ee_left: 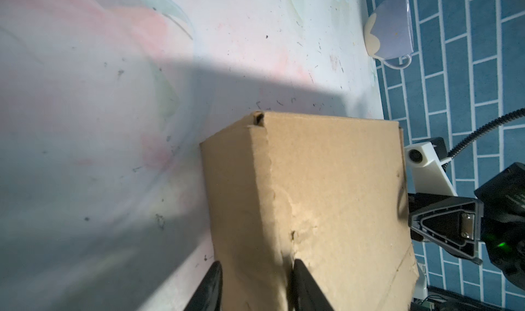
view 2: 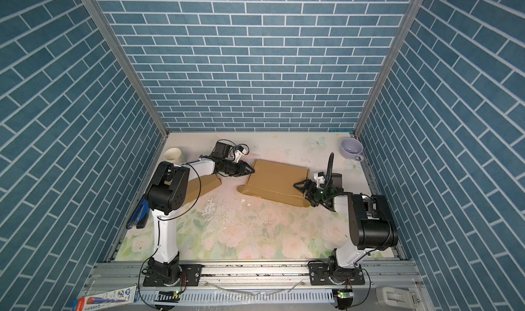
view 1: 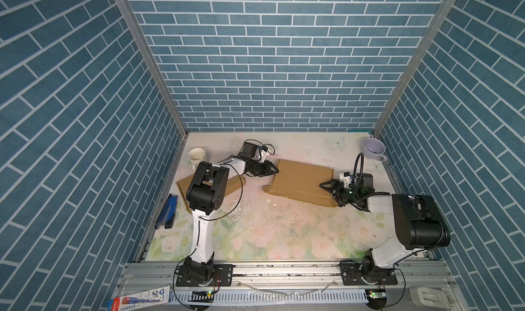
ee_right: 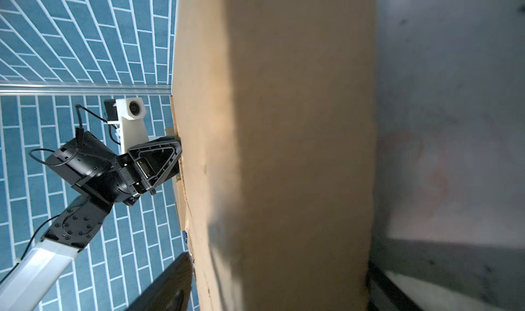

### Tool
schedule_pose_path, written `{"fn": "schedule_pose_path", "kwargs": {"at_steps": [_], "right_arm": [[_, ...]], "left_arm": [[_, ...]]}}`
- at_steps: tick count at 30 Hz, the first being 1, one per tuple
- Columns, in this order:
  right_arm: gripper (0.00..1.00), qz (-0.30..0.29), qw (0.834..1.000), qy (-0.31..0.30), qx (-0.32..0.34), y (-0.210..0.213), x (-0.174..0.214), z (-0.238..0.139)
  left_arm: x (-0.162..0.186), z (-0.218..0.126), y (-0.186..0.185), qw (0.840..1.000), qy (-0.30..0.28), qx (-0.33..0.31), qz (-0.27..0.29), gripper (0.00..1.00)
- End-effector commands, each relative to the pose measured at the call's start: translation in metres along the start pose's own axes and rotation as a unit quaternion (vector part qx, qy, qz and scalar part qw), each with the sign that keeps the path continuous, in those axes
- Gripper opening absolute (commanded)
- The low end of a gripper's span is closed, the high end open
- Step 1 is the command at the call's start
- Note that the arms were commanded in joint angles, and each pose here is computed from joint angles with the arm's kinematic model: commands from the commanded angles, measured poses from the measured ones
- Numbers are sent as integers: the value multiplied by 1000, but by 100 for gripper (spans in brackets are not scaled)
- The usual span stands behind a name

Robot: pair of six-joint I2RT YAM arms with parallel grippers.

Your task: Fold the paper box

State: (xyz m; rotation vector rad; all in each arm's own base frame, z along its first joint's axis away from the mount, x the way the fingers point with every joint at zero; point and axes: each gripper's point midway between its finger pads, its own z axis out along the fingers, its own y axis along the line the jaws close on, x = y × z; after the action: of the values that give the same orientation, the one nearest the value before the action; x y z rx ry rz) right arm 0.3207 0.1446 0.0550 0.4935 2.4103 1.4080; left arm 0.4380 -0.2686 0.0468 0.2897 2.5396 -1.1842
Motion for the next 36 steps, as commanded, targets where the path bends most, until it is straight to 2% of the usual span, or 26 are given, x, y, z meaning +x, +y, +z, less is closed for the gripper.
{"fn": "schedule_pose_path", "kwargs": {"at_steps": [1, 4, 10, 13, 16, 17, 19, 20, 22, 24, 30, 34, 36], "right_arm": [[79, 20, 999, -7, -31, 14, -1, 0], [72, 28, 999, -12, -39, 17, -3, 0], [58, 59, 996, -18, -62, 21, -10, 1], [53, 101, 992, -18, -76, 28, -12, -2], [52, 135, 988, -10, -79, 37, -10, -8], [51, 143, 987, -6, -72, 39, -8, -10], [51, 161, 985, 5, -54, 41, -3, -14], [50, 170, 984, 12, -45, 42, 0, -16], [49, 181, 983, 25, -37, 47, 4, -20], [48, 195, 980, 37, -31, 51, 9, -24], [44, 235, 968, 76, -40, 63, 21, -29], [43, 248, 963, 94, -46, 72, 28, -34], [43, 253, 961, 103, -48, 75, 32, -36]], "left_arm": [[42, 5, 47, 994, 41, -88, -59, 53], [20, -7, 22, 997, 2, -58, -45, 60], [4, -36, -11, 998, -23, -51, -25, 63], [1, -69, -39, 996, -50, -66, 27, 66], [5, -98, -66, 982, -77, -121, 124, 71], [11, -100, -79, 969, -80, -138, 188, 73], [28, -96, -108, 933, -74, -158, 313, 74], [39, -92, -122, 903, -69, -171, 388, 75], [62, -81, -135, 832, -52, -192, 517, 79], [74, -71, -137, 773, -51, -206, 598, 81], [91, -48, -151, 670, -20, -207, 713, 81], [96, -34, -146, 612, 1, -236, 755, 81], [94, -29, -143, 574, -2, -260, 777, 77]]}}
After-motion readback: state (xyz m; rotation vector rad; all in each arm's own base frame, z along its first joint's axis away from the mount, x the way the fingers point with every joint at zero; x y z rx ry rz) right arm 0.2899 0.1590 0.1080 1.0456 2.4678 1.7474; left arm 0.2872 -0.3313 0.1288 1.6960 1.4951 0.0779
